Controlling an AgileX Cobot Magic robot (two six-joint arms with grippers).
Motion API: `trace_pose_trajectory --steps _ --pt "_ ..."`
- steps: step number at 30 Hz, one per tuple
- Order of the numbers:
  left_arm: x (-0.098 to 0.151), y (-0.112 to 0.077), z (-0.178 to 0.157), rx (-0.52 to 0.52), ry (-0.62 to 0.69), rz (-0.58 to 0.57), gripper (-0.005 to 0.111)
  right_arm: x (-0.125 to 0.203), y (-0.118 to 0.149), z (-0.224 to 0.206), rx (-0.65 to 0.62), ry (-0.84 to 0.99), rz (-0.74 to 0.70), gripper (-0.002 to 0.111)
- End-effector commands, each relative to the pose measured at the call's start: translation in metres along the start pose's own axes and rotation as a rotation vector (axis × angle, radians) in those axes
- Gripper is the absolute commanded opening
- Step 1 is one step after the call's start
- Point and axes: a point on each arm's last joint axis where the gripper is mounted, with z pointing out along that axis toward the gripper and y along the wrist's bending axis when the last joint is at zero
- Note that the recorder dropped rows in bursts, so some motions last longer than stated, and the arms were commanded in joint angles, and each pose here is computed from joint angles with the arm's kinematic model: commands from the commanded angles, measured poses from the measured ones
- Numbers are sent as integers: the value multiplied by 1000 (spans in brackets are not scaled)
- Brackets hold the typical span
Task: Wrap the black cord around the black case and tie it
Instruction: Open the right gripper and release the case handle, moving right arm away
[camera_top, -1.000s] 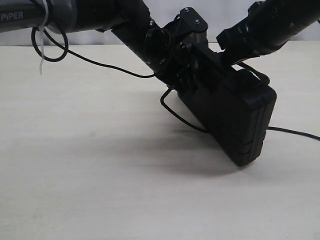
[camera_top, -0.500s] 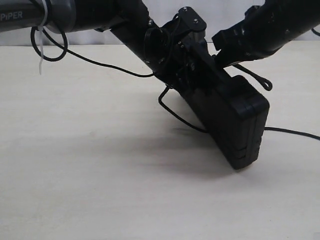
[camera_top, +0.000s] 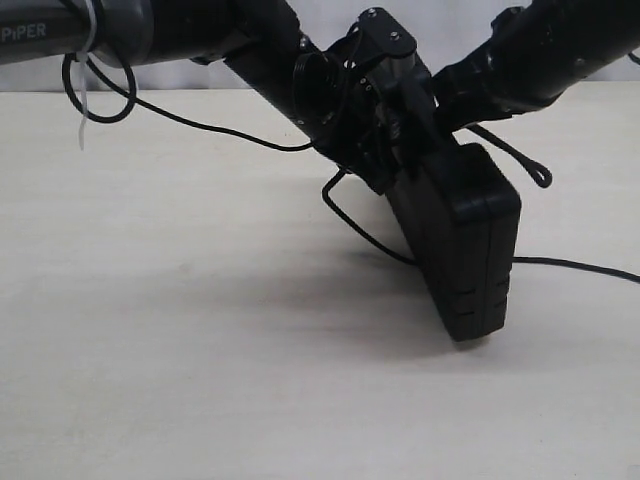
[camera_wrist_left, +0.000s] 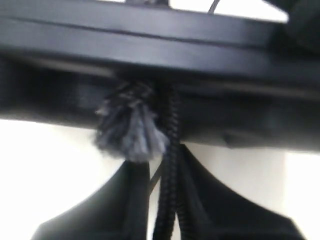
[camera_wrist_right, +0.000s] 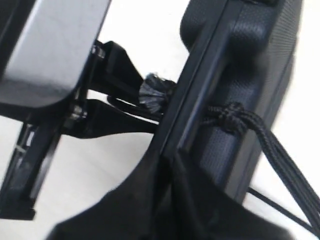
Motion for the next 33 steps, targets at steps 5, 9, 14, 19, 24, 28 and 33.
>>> trace_pose_trajectory --steps 5,9,14,19,24,28,33 --pt "-4 -1 -3 -7 -25 -14 16 4 -19 -30 313 17 -205 47" --pt "-4 -1 -3 -5 -24 -14 16 16 -41 -22 505 125 -232 47" --pt "-4 -1 -3 -5 -24 -14 16 30 -49 11 495 170 -362 47" --pt "-3 0 -3 -8 -19 -8 16 36 -52 36 432 211 -372 47" --pt "-3 0 -3 -10 -17 -3 16 34 -46 41 354 171 -355 47" --pt "-1 0 -3 -10 7 15 16 35 -37 45 241 164 -407 47" --pt "1 -2 -3 14 33 20 16 33 -38 47 251 150 -403 47"
